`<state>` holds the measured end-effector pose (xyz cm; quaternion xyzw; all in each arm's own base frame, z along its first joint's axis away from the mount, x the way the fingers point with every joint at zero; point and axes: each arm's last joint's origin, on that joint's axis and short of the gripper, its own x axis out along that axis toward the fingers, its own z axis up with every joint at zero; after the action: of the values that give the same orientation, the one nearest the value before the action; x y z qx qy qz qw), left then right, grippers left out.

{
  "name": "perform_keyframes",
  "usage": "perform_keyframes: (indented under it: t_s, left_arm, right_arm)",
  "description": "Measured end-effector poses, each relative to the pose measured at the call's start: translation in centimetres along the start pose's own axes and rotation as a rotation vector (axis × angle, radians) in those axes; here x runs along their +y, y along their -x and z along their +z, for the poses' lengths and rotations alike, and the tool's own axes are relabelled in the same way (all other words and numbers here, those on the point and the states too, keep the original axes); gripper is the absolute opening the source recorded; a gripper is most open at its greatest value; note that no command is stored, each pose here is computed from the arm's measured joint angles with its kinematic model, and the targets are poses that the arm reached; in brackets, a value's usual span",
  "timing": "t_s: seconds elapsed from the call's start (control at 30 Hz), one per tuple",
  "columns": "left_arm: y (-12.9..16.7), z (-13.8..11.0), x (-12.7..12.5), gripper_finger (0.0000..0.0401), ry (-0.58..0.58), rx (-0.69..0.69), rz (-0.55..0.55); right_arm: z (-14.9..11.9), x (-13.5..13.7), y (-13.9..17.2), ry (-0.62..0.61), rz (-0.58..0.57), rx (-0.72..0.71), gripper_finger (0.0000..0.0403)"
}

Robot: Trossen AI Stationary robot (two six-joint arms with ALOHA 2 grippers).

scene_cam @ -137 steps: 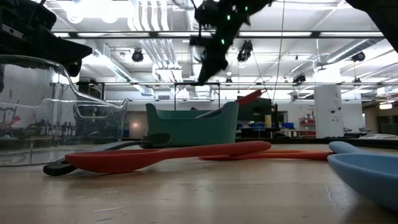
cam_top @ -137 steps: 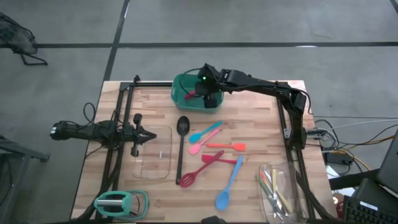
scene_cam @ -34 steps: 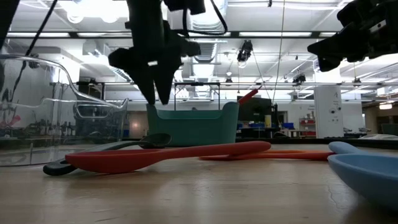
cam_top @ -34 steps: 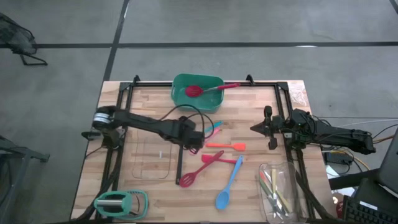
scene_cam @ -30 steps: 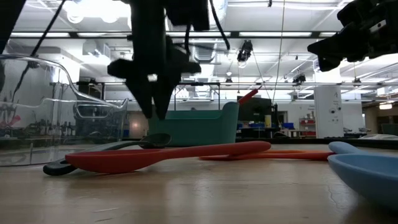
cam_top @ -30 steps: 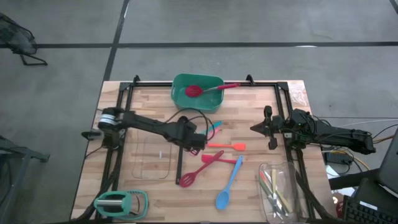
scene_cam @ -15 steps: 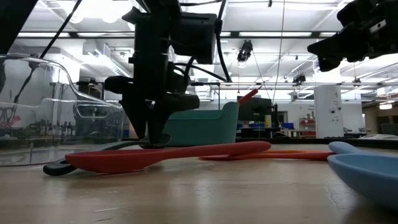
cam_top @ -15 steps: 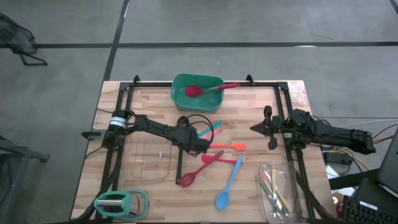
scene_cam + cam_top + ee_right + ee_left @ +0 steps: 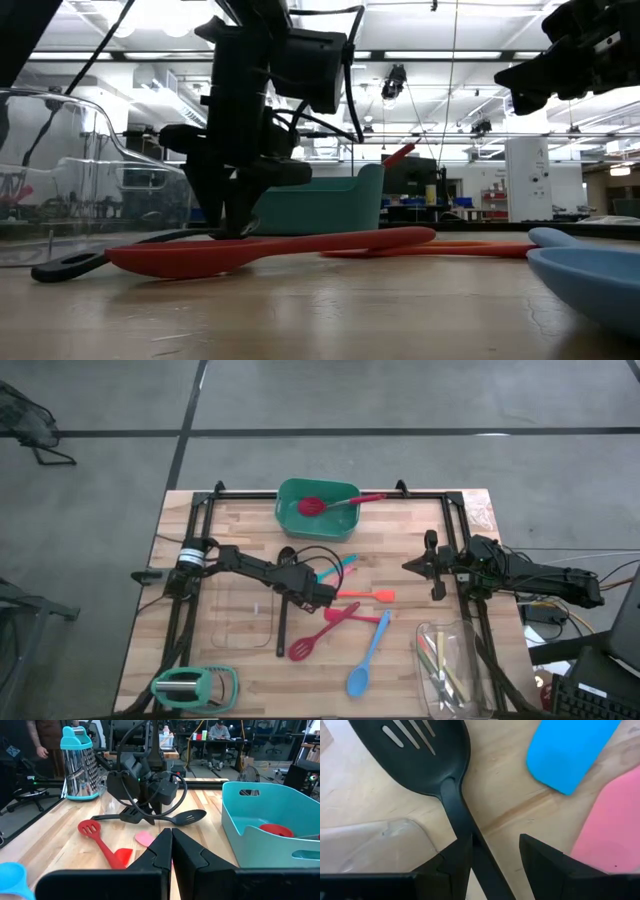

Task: Pick & Place Kitchen Items
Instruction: Put the black slotted spoon into the green bin

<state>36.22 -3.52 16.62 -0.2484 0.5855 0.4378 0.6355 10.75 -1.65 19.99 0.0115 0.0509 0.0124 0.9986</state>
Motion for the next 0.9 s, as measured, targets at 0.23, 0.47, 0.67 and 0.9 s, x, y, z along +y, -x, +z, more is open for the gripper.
perform_keyframes:
  t_s: [0.23,0.47,0.67,0.9]
  left_arm:
    - [0.13,0.02,0.20,0.0170,-0.028,-0.014,0.025]
    - [0.38,0.07,0.26,0.0170,-0.059,-0.020,0.025]
    - [0.39,0.17,0.33,0.0170,-0.045,-0.026,0.031]
    - [0.48,0.36,0.67,0.0170,-0.024,-0.048,0.068]
  right_arm:
    - [0.00,0.00,0.00,0.000,0.001,0.000,0.0008]
    - [0.00,0.00,0.00,0.000,0.001,0.000,0.0009]
    - [0.00,0.00,0.00,0.000,0.001,0.000,0.0009]
    - [0.00,0.00,0.00,0.000,0.002,0.000,0.0008]
